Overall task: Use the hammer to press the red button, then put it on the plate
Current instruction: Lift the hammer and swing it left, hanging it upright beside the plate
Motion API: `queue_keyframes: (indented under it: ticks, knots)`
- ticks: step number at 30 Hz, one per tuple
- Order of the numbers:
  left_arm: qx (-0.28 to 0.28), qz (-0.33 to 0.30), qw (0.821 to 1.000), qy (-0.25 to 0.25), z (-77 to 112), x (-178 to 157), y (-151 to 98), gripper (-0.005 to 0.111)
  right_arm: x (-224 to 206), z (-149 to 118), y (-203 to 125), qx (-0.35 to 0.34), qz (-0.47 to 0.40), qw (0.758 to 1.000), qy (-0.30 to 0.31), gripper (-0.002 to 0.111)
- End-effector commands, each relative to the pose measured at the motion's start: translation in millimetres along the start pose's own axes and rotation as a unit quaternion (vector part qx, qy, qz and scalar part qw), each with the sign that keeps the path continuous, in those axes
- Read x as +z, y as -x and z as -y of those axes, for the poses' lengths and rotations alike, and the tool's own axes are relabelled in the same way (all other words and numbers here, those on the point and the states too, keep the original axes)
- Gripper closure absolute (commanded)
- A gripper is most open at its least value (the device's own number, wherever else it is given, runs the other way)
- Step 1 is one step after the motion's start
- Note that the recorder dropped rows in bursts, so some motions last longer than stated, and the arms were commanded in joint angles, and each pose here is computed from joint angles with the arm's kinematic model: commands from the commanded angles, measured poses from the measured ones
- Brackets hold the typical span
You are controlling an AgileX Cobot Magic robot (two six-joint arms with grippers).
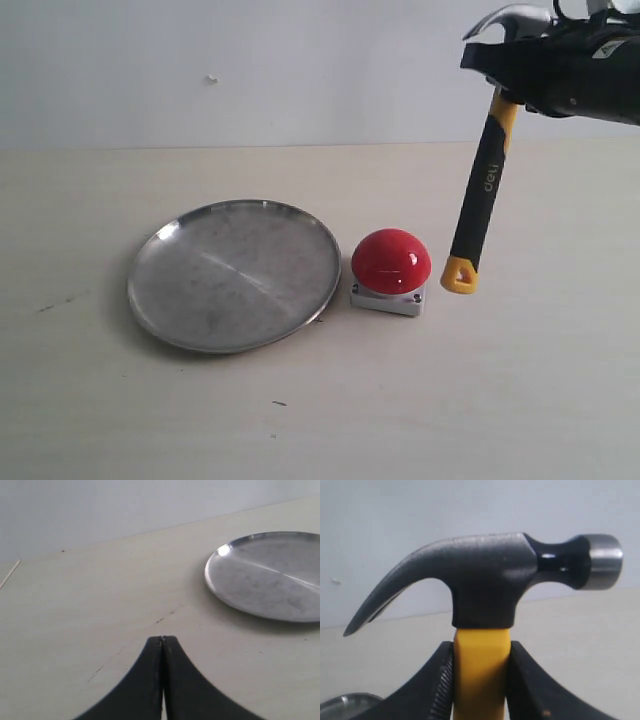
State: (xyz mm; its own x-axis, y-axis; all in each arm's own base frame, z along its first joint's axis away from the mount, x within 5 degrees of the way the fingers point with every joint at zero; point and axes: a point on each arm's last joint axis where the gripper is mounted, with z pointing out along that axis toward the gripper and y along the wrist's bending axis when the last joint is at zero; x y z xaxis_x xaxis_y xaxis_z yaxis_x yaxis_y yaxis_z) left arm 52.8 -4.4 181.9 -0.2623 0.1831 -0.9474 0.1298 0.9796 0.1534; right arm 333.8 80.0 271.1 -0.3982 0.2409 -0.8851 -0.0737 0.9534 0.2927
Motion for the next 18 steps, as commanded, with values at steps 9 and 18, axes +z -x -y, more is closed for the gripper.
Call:
queue_keyframes:
  ticks: [9, 18]
  knots:
    - [0.0, 0.008, 1.0, 0.0, -0.3, -1.3, 2.5, 0.107, -21.4, -76.6, -0.7, -0.026, 0.043, 0.977, 0.207, 0.108]
    - [0.0, 0.008, 1.0, 0.0, -0.3, -1.3, 2.5, 0.107, -28.9, -88.0, -15.6, -0.004, 0.032, 0.961, 0.276, 0.108]
